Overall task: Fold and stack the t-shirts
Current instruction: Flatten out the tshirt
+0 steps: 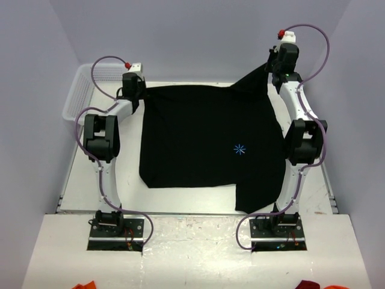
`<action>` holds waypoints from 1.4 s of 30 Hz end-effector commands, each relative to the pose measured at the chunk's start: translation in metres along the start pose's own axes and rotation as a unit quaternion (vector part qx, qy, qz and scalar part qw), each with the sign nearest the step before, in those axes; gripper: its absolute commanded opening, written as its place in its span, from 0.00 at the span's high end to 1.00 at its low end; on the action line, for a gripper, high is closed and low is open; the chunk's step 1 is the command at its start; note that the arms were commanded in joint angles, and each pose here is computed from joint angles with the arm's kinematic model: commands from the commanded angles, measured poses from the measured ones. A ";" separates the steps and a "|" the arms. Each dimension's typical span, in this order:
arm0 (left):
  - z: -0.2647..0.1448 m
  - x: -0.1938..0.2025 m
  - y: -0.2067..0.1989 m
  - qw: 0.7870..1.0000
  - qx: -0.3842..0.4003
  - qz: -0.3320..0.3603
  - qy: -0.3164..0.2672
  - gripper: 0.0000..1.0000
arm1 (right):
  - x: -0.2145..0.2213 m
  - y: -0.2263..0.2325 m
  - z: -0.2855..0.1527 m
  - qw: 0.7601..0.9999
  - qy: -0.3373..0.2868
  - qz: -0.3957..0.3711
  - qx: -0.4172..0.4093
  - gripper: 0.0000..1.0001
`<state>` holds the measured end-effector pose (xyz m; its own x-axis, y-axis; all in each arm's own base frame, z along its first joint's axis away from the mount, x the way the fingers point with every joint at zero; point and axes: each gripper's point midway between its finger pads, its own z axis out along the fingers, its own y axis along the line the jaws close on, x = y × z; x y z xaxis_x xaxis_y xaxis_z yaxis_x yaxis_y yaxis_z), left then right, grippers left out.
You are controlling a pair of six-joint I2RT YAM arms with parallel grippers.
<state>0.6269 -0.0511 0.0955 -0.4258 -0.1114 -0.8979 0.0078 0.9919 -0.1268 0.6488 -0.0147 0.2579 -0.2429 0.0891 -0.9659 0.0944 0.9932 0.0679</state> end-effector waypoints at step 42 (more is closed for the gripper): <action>-0.272 -0.194 -0.087 0.958 0.141 0.066 -0.240 1.00 | -0.319 0.017 -0.376 0.935 -0.351 -0.049 0.018 1.00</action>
<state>0.4130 -0.0906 0.4851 0.2230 -0.0792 -0.9716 0.2871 0.9578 -0.0122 0.2551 0.0117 0.7296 0.6315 -0.0195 -0.7752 0.0404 0.9992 0.0078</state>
